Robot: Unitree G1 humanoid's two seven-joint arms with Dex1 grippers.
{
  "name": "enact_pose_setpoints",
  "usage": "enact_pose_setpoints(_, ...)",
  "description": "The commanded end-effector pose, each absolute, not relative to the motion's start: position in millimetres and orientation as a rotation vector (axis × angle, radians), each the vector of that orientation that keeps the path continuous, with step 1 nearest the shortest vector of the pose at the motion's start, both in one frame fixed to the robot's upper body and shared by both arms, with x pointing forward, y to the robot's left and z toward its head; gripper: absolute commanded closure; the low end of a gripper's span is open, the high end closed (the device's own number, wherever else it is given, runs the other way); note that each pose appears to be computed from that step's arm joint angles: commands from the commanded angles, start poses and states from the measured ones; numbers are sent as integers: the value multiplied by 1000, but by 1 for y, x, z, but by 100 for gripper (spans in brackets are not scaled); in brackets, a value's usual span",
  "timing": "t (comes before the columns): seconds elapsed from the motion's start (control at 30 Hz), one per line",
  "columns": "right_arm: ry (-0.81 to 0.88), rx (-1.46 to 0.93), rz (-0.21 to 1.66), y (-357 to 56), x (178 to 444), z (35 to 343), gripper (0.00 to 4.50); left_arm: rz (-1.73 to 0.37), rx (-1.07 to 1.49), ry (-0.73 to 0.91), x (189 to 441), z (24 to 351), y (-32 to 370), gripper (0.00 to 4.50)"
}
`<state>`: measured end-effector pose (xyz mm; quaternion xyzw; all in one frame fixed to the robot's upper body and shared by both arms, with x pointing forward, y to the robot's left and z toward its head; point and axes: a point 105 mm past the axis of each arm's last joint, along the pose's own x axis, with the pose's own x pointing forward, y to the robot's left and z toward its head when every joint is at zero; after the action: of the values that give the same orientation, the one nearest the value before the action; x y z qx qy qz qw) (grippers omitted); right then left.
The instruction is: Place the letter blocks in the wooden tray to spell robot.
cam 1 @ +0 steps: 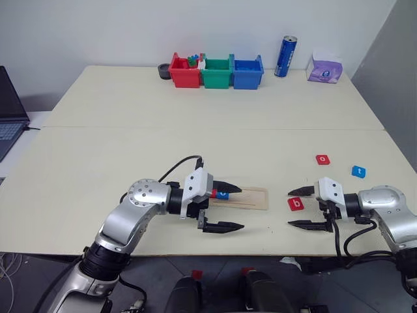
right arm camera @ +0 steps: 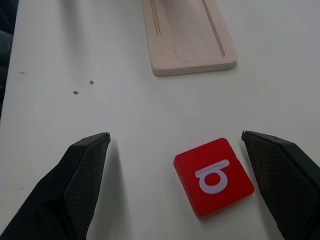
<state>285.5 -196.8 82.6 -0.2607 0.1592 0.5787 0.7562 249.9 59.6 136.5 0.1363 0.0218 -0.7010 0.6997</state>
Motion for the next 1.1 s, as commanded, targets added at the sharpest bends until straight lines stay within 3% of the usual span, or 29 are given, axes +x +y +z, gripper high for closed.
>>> enact_pose_setpoints(0.03, 319, -596, 1279, -194, 290, 86, 2, -1583, 317, -1, 242, 146, 59, 0)
enact_pose_setpoints(0.3, 358, -590, 1247, -208, 296, 88, 2, -1585, 315, 0, 243, 144, 57, 0)
enact_pose_setpoints(0.33, 366, -592, 1243, -211, 296, 88, 18, -1586, 315, 0, 243, 144, 57, 0)
enact_pose_setpoints(0.4, 375, -595, 1237, -214, 296, 88, 60, -1587, 315, -2, 243, 145, 57, 0)
enact_pose_setpoints(0.63, 388, -589, 1234, -218, 291, 90, 305, -1587, 315, -14, 245, 145, 55, 0)
enact_pose_setpoints(0.8, 343, -560, 1241, -203, 297, 100, 303, -1579, 316, -16, 245, 145, 57, 0)
enact_pose_setpoints(1.0, 189, -417, 1326, -136, 303, 139, 303, -1501, 366, 43, 249, 146, 96, 0)
enact_pose_setpoints(1.1, 184, -459, 1324, -119, 309, 137, 303, -1467, 398, 62, 254, 146, 111, 0)
